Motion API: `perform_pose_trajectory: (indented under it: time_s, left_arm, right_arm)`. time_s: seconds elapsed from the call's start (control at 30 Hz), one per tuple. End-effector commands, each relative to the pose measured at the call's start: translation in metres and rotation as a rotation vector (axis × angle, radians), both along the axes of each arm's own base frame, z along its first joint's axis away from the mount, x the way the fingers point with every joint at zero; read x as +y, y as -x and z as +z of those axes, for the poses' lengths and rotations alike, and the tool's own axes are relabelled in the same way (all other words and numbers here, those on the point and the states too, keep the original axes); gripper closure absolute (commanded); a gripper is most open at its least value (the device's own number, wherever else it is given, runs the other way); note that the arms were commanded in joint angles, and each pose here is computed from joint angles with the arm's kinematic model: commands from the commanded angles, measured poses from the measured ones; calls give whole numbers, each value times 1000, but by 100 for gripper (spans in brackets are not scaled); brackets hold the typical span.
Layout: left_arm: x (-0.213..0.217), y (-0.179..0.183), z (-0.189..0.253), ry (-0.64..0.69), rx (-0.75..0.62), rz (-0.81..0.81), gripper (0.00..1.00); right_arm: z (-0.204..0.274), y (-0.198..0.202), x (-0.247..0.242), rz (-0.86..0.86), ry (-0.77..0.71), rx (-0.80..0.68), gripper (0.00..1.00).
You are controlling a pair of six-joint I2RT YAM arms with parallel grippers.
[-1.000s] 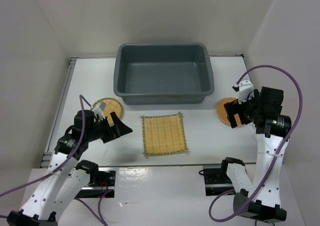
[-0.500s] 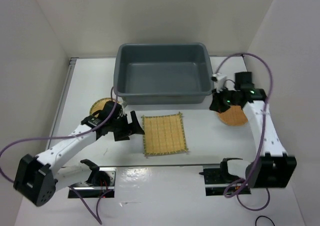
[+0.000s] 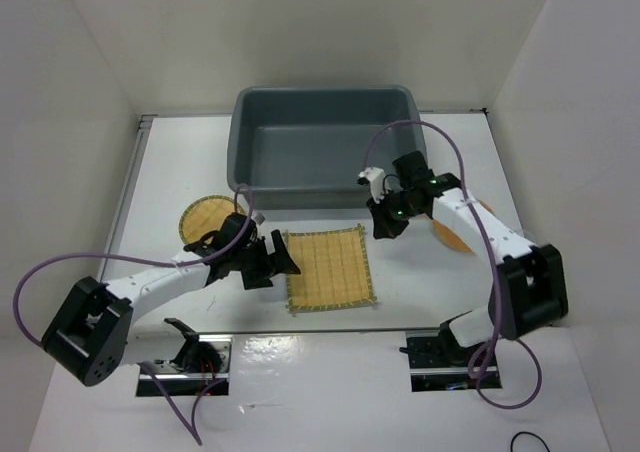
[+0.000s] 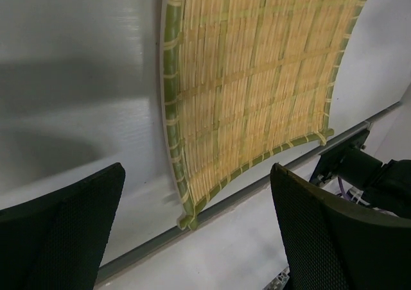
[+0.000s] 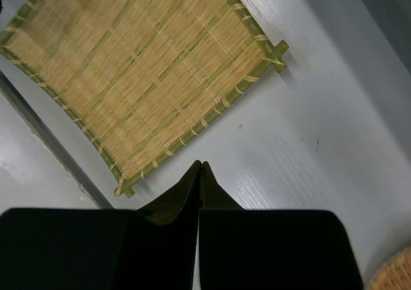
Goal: Place the mixed dishes into the plastic bin
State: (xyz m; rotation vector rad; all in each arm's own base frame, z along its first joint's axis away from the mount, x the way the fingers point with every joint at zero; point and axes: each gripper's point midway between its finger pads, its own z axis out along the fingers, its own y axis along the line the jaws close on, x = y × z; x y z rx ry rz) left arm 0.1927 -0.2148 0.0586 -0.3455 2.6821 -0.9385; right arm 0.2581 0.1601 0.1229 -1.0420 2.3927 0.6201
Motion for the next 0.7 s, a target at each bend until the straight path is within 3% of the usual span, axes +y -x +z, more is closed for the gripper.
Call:
perform_pose_trajectory:
  time_s: [0.0,0.33,0.67]
  left_arm:
    - [-21,-9,6,101,-34,-28,0]
    - [-40,-8,-20,164,28,-69,0]
    - [-43,-2,-29,234,7,-73,0]
  right_arm:
    - [-18,-20,20,50,40,-35,100]
    - [-83,-12,38,114,179,-14,100]
    - [-140,7,41,174,331,53,100]
